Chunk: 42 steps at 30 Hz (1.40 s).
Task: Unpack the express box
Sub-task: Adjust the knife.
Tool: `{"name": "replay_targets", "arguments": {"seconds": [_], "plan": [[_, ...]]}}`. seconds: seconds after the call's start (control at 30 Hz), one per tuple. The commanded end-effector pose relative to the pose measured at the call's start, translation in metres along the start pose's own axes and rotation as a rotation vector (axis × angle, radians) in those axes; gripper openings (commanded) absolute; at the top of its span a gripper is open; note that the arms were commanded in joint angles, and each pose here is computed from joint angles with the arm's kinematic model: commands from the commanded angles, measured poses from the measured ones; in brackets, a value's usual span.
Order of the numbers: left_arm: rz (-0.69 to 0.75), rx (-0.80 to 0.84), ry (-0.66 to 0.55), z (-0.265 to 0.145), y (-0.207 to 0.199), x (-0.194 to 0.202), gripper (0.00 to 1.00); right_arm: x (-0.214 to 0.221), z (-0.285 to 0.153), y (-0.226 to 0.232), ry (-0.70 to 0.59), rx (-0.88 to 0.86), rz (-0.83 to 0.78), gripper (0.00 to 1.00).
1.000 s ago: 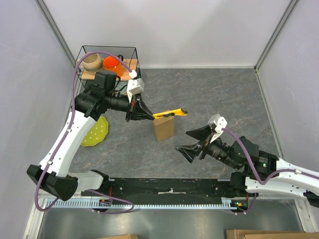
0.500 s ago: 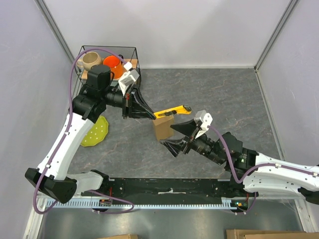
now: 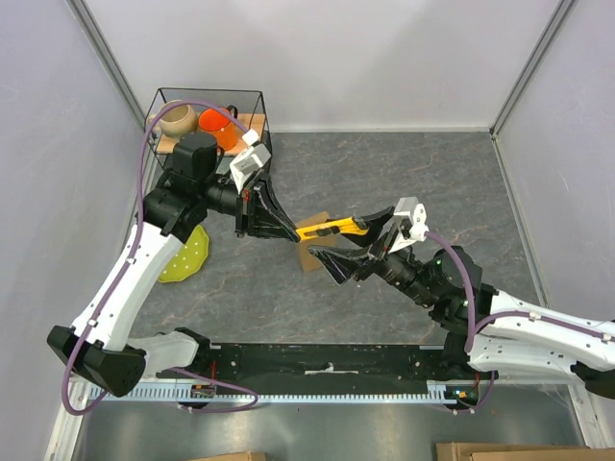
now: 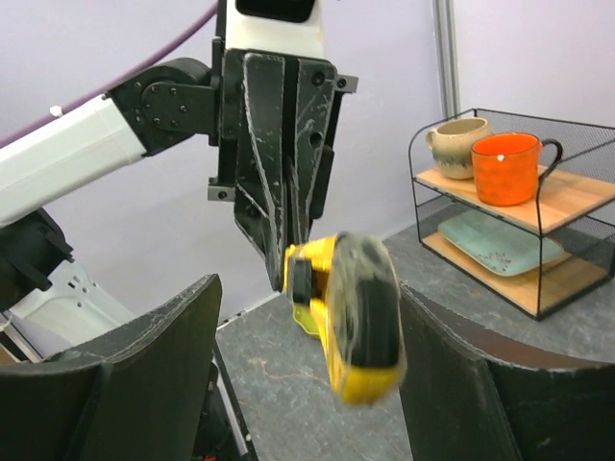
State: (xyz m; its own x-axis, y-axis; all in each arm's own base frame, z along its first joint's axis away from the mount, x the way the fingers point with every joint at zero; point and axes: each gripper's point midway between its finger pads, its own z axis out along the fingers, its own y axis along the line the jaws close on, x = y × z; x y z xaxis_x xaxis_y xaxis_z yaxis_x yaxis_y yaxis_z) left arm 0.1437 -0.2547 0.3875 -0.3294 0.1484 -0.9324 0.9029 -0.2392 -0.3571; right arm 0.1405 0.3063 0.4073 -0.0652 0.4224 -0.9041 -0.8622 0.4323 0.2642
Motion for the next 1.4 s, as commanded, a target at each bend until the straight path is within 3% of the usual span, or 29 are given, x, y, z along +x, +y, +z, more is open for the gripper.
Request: {"name": "replay_targets", "arguments": {"seconds": [0.0,0.23,0.57,0.83,1.0,1.1,1.13,1.27,1.37], "plan": [[0.045,0.067,0.003,0.001,-0.021,0.000,0.02,-0.028,0.012,0.018,-0.070,-0.082,0.022,0.75],[0.050,0.069,0.005,0.002,-0.024,0.000,0.02,-0.030,0.019,0.022,-0.088,-0.111,0.033,0.69],[0.052,0.063,0.012,0.003,-0.025,0.004,0.02,-0.030,0.024,0.024,-0.098,-0.135,0.050,0.50],[0.053,0.064,0.015,0.005,-0.025,0.004,0.02,-0.030,0.028,0.023,-0.128,-0.133,0.066,0.44],[0.059,0.060,0.015,0.004,-0.026,0.004,0.02,-0.027,0.029,0.024,-0.122,-0.143,0.069,0.30],[0.062,0.053,0.017,0.004,-0.026,0.004,0.02,-0.027,0.028,0.024,-0.110,-0.143,0.065,0.15],[0.065,0.049,0.018,0.004,-0.026,0.004,0.02,-0.027,0.027,0.024,-0.107,-0.139,0.066,0.04],[0.072,0.007,0.024,0.004,-0.019,0.003,0.02,-0.025,0.020,0.020,-0.091,-0.121,0.069,0.00],[0.086,-0.080,0.036,0.002,-0.007,0.001,0.46,-0.023,0.014,0.014,-0.073,-0.095,0.063,0.00]]}}
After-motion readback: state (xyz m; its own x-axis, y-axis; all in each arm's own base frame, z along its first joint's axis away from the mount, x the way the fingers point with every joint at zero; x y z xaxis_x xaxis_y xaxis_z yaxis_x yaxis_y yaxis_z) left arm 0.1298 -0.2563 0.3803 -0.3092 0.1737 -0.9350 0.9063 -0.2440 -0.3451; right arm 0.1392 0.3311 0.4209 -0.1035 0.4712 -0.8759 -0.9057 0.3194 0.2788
